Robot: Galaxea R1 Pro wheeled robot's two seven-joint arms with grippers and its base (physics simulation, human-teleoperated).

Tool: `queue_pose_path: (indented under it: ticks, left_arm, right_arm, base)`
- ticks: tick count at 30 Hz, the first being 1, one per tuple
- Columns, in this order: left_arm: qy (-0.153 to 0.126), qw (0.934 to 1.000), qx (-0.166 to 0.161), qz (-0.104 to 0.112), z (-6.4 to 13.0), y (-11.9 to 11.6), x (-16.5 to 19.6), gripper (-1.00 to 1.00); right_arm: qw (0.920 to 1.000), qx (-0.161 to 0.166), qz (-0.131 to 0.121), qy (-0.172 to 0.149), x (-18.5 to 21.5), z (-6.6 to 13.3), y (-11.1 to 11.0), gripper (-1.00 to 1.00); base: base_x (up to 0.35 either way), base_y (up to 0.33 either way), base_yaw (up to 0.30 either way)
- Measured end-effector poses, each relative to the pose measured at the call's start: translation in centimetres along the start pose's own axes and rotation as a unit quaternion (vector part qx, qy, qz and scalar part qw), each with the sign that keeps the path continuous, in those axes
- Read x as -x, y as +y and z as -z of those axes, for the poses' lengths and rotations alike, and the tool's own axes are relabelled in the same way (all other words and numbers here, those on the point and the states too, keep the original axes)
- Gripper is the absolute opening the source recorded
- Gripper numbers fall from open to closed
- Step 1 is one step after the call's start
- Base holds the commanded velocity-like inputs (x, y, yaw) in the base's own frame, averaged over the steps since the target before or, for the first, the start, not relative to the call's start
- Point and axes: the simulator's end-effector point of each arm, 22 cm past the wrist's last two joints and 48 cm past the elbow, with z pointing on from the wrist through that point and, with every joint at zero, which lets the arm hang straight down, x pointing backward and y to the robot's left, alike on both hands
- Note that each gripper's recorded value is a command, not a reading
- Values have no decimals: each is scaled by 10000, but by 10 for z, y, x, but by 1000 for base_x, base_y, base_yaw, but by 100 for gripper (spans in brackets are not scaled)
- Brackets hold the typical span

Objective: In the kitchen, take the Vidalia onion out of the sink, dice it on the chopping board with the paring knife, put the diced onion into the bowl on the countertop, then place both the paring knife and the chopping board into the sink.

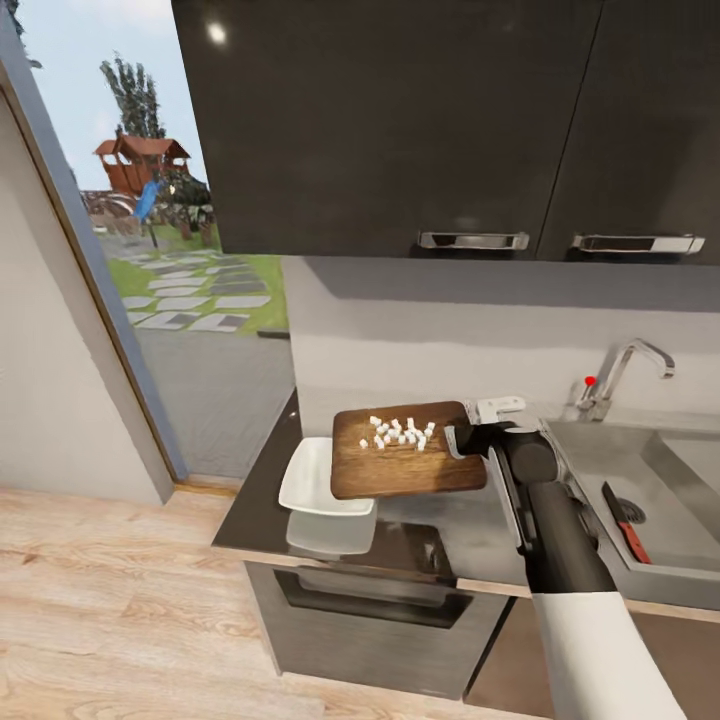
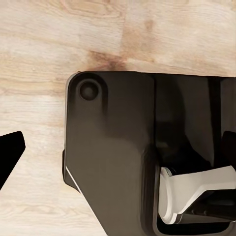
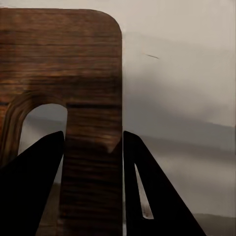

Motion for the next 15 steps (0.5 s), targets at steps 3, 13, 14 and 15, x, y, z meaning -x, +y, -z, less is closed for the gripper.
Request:
queue_pose_path:
  ticks: [3,13,14,15]
  left_arm:
    - [24,10000,1,4,0,0,-2,100]
    - [43,10000,2,9,1,0,-4,100]
    - [43,10000,2,9,1,0,-4,100]
    - [43,10000,1,7,1,0,-4,100]
  right_arm:
    - [9999,22,162,-13,2,1,8,-100]
    - [9998,6,191,-14,2,1,8,-100]
    - [9998,-3,196,-17,2,1,6,-100]
    - [9998,-3,196,-18,1,1,6,-100]
  base:
    - [0,0,3]
    - [0,0,0]
    - [0,0,0]
    - [0,0,0]
